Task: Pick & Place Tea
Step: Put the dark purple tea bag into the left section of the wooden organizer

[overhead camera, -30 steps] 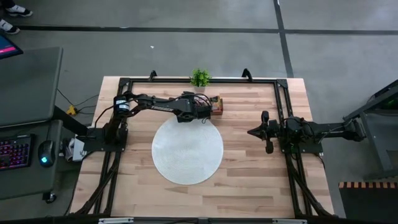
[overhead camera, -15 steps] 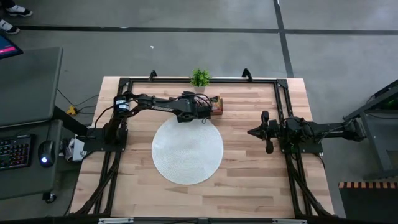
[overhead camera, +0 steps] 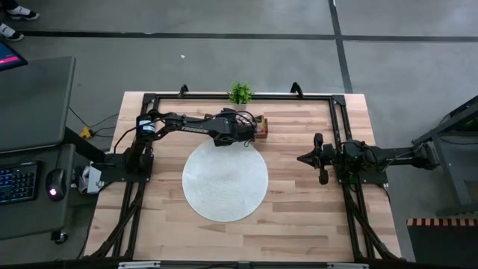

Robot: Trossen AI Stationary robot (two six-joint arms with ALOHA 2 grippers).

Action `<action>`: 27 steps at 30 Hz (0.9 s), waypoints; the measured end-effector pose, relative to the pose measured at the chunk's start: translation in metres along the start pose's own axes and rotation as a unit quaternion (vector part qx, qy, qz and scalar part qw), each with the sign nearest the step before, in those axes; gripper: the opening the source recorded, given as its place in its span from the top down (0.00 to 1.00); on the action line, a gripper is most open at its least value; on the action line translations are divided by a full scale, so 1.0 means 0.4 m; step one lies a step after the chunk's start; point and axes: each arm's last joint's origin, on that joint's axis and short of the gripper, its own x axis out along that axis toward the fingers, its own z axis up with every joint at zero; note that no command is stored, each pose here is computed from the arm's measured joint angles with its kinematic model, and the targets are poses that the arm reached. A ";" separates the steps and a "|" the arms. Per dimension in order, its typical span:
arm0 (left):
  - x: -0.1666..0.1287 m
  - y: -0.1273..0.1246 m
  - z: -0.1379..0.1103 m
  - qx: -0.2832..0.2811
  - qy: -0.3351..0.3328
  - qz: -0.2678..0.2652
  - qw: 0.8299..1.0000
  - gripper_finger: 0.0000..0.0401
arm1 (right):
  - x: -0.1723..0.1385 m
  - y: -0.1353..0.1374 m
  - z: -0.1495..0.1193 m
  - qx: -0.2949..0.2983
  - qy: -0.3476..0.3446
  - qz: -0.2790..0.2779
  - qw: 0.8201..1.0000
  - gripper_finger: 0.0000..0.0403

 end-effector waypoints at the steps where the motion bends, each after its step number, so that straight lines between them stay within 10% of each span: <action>1: 0.000 0.000 0.000 0.003 -0.001 0.001 1.000 0.77 | 0.000 0.000 0.000 0.000 0.000 0.000 1.000 1.00; 17: -0.055 0.035 0.049 0.015 0.075 -0.077 0.994 0.78 | 0.000 0.000 0.000 0.000 0.000 0.000 1.000 1.00; 27: -0.080 0.044 0.057 0.029 0.170 -0.156 0.973 0.99 | 0.000 0.000 0.000 0.000 0.000 0.000 1.000 1.00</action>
